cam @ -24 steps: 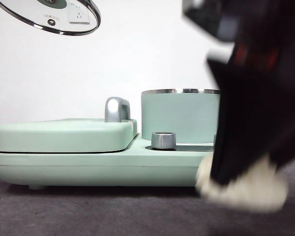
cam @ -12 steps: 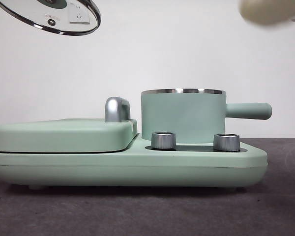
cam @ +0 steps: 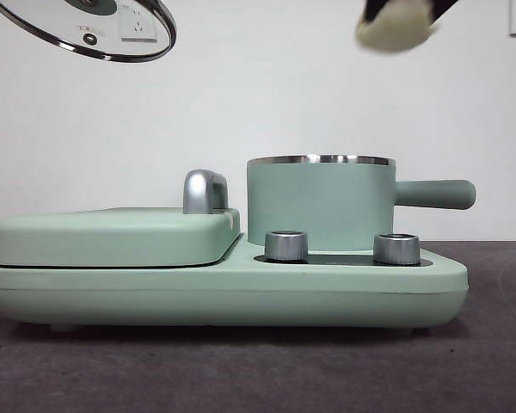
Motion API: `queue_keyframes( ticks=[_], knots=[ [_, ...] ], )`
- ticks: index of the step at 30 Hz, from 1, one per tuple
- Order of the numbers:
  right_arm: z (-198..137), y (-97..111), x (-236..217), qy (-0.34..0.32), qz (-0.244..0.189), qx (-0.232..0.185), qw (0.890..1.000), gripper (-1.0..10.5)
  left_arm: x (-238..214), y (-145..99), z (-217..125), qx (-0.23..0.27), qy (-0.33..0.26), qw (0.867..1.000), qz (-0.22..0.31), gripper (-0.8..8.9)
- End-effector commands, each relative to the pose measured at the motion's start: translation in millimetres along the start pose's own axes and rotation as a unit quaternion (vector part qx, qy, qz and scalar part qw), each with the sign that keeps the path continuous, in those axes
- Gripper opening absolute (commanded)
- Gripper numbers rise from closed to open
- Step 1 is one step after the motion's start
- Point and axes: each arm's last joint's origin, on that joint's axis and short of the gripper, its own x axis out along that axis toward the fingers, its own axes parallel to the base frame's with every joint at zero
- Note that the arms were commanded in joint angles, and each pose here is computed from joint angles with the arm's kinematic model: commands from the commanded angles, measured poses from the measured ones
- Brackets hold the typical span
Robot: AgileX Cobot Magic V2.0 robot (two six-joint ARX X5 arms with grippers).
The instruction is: Put the buns in a small steamer
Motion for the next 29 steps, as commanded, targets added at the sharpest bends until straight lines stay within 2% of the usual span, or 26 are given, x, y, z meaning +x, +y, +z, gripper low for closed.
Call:
queue_keyframes(
  ticks=[1, 9, 18, 23, 29],
  knots=[
    [22.2, -5.1, 20.3, 0.0, -0.005, -0.021, 1.0, 2.2, -3.9, -0.2, 6.5, 0.001, -0.021, 1.0, 0.001, 0.11],
    [61.1, -28.3, 83.7, 0.033, -0.024, -0.02, 0.999, 2.2, -3.8, -0.2, 6.5, 0.001, -0.021, 1.0, 0.001, 0.11],
    [65.8, -43.6, 136.3, 0.073, -0.024, -0.006, 0.997, 2.5, -3.8, -0.2, 6.5, 0.001, -0.021, 1.0, 0.001, 0.11],
    [65.6, -45.8, 153.8, 0.083, -0.024, -0.007, 0.996, 3.3, -3.8, -0.2, 6.5, 0.001, -0.021, 1.0, 0.001, 0.11],
    [70.9, -43.6, 143.5, 0.05, -0.024, -0.013, 0.998, 3.9, -3.8, -0.2, 6.5, 0.001, -0.021, 1.0, 0.001, 0.11]
  ],
)
